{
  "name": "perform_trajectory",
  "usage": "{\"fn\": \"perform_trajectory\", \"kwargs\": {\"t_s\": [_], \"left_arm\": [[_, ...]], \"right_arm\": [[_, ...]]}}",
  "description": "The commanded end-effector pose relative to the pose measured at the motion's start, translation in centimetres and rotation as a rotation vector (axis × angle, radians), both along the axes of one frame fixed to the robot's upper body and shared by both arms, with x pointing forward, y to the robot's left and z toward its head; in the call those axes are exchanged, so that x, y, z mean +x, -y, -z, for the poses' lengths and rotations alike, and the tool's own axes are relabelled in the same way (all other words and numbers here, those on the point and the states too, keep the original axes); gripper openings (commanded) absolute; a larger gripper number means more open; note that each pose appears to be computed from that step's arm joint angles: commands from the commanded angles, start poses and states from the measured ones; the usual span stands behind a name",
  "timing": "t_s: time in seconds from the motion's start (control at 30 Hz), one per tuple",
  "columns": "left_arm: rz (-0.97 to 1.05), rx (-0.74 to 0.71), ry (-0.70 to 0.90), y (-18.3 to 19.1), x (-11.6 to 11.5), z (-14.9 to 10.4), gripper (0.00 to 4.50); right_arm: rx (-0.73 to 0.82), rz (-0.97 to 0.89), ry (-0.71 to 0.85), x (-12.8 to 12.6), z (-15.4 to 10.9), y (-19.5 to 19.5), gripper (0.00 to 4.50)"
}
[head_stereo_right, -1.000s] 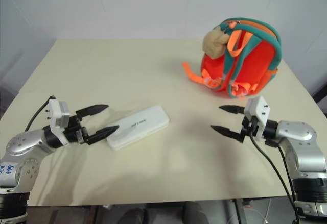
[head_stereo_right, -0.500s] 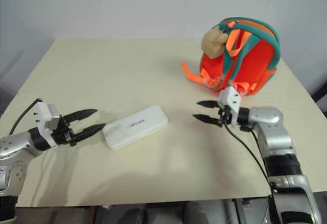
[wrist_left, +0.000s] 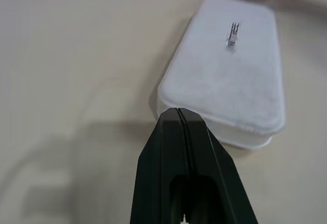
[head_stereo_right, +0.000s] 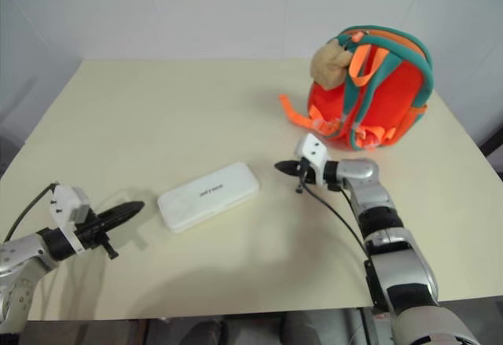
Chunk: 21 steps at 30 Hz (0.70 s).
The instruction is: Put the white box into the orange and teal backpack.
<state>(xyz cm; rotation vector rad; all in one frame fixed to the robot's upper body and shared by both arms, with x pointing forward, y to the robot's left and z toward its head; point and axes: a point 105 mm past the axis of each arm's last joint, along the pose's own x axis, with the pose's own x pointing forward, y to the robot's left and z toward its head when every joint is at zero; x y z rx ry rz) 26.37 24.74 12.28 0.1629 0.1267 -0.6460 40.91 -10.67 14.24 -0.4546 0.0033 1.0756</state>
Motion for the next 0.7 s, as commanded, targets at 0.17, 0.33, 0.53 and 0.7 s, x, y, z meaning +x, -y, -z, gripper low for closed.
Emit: {"fn": "perform_trajectory", "kwargs": {"t_s": [0.17, 0.33, 0.53, 0.7], "left_arm": [[0.008, 0.000, -0.020, 2.6, 0.3, 0.5, 0.00], [0.002, -0.005, -0.041, 3.1, 0.7, 1.0, 0.00], [0.022, -0.010, -0.054, 3.8, 1.0, 1.3, 0.00], [0.037, -0.014, -0.046, 4.3, 1.4, 1.3, 0.00]], "right_arm": [[0.016, -0.051, 0.023, 0.2, -0.3, -2.8, 0.12], [0.040, -0.099, 0.012, -0.4, -0.1, -4.3, 0.12], [0.044, -0.167, -0.014, -1.7, 0.3, -5.1, 0.12], [0.039, -0.188, -0.028, -2.8, 0.3, -4.6, 0.12]]}}
